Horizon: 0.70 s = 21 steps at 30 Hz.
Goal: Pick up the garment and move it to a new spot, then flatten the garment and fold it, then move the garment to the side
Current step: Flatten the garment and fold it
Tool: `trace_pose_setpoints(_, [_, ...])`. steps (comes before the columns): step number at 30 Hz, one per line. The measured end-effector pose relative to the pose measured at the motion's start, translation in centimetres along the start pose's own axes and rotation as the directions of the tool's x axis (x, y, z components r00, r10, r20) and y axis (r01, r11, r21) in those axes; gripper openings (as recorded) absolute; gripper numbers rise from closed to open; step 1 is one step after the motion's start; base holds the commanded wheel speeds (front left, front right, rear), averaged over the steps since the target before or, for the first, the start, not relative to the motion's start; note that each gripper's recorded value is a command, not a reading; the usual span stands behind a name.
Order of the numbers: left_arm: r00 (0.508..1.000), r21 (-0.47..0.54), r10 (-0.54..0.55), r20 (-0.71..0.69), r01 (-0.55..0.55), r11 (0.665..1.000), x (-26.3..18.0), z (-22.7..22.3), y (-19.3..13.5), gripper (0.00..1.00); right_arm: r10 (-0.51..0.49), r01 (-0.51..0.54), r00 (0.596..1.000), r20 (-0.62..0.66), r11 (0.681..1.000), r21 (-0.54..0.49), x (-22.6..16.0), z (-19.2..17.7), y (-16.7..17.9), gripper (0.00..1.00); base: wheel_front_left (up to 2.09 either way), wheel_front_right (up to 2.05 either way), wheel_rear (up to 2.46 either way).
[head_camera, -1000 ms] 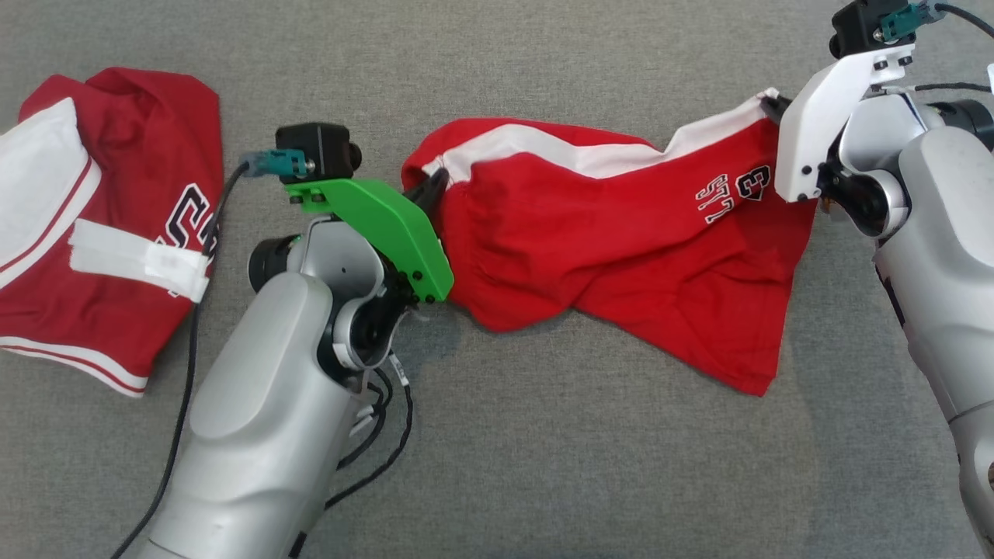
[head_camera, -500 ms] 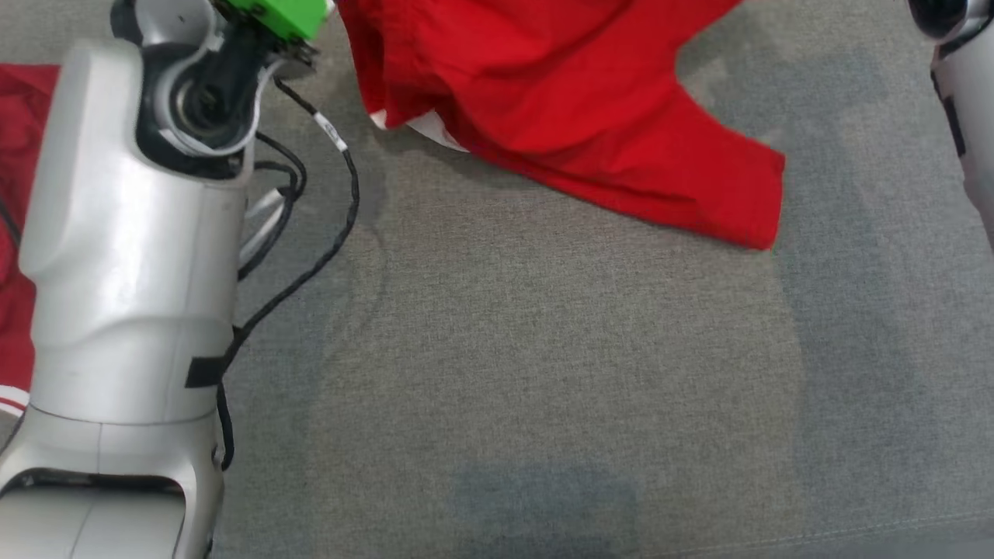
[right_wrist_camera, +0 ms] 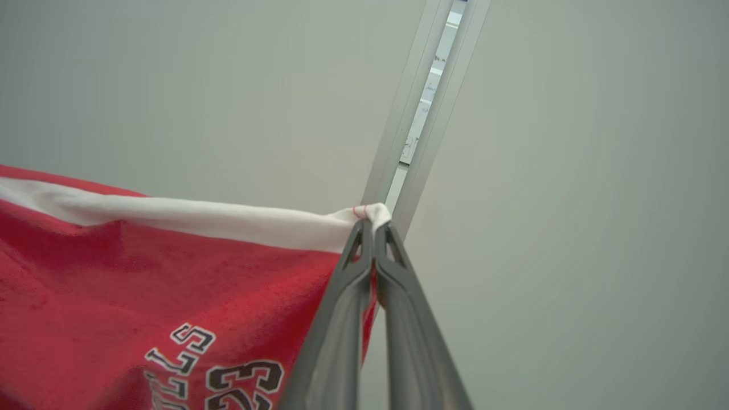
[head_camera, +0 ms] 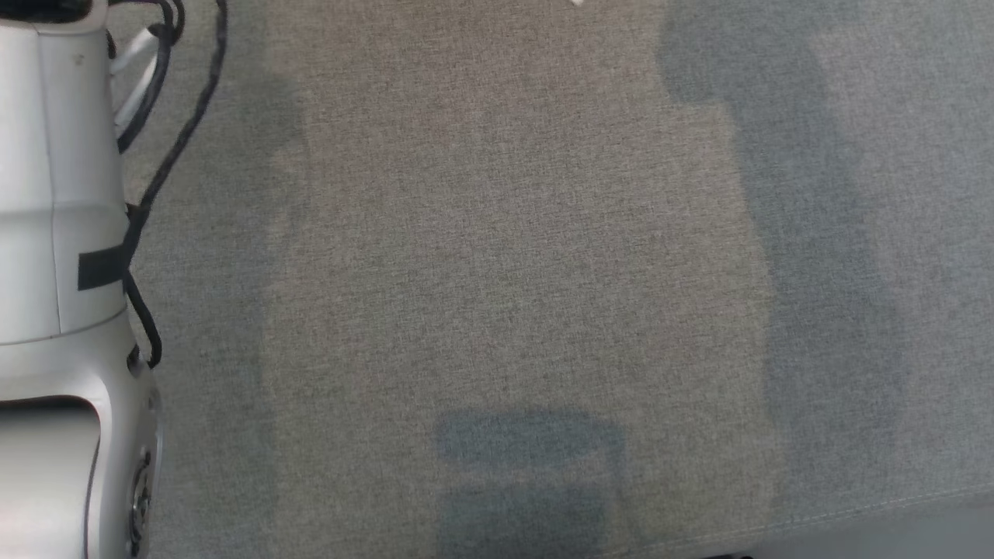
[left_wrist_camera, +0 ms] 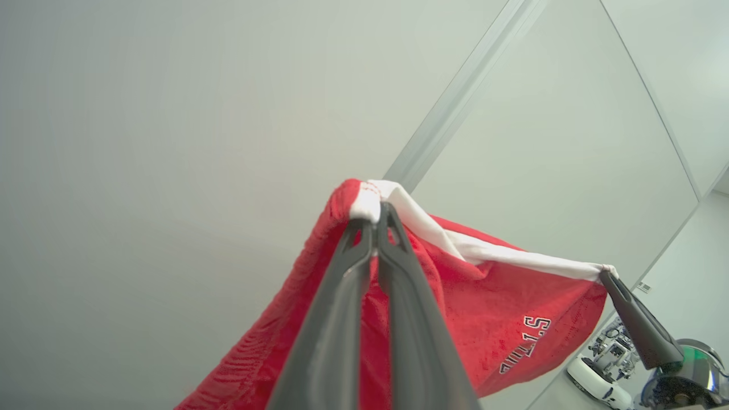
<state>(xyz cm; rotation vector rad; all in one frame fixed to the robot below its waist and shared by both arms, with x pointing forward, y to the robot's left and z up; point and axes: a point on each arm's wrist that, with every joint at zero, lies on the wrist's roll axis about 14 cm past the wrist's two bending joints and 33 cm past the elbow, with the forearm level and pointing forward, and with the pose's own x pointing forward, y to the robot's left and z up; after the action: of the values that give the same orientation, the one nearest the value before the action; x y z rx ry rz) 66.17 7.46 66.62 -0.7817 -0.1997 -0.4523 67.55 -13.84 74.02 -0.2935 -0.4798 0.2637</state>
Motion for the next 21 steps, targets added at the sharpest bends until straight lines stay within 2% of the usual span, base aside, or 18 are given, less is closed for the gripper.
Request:
trace_pose_setpoints(1, [0.996,0.06,-0.027,0.081,0.022,0.998,0.4,2.1,-0.9,0.0,0.005,-0.002,0.998,0.057,0.999,-0.039,0.5,1.8,-0.1,0.0,0.0,0.0,0.0])
trace_pose_setpoints(2, [0.993,0.072,-0.036,0.111,0.028,0.997,0.4,2.8,-1.2,0.0,0.008,-0.004,0.997,0.076,0.999,-0.053,0.7,2.5,0.0,0.0,0.0,0.0,0.0])
trace_pose_setpoints(7, [0.989,0.136,-0.065,0.131,0.047,0.99,0.5,2.7,-1.5,0.0,0.052,-0.041,0.995,0.082,0.991,-0.125,1.0,2.6,1.0,0.0,0.0,0.0,0.0])
trace_pose_setpoints(10, [0.992,0.195,-0.086,0.092,0.066,0.978,0.1,0.7,-1.2,0.0,0.117,-0.109,0.992,0.043,0.98,-0.168,0.6,0.6,3.2,0.0,0.0,0.0,0.0])
trace_pose_setpoints(11, [0.994,0.231,-0.084,0.065,0.067,0.971,-0.4,-0.5,-0.7,0.0,0.144,-0.139,0.99,0.011,0.975,-0.175,0.1,-0.8,4.1,0.0,0.0,0.0,0.0])
trace_pose_setpoints(14, [0.999,0.25,-0.045,-0.027,0.051,0.967,-2.8,-4.7,1.2,0.0,0.222,-0.235,0.971,-0.093,0.958,-0.164,-2.3,-5.3,6.8,0.0,0.0,0.0,0.0])
trace_pose_setpoints(18, [0.988,0.274,-0.009,-0.153,0.051,0.96,-6.4,-9.1,2.3,0.0,0.275,-0.294,0.95,-0.151,0.948,-0.124,-5.4,-7.6,7.9,0.0,0.0,0.0,0.0])
trace_pose_setpoints(21, [0.981,0.275,0.026,-0.19,0.028,0.961,-8.9,-10.3,2.8,0.0,0.295,-0.315,0.936,-0.19,0.945,-0.084,-8.0,-8.5,7.8,0.0,0.0,0.0,0.0])
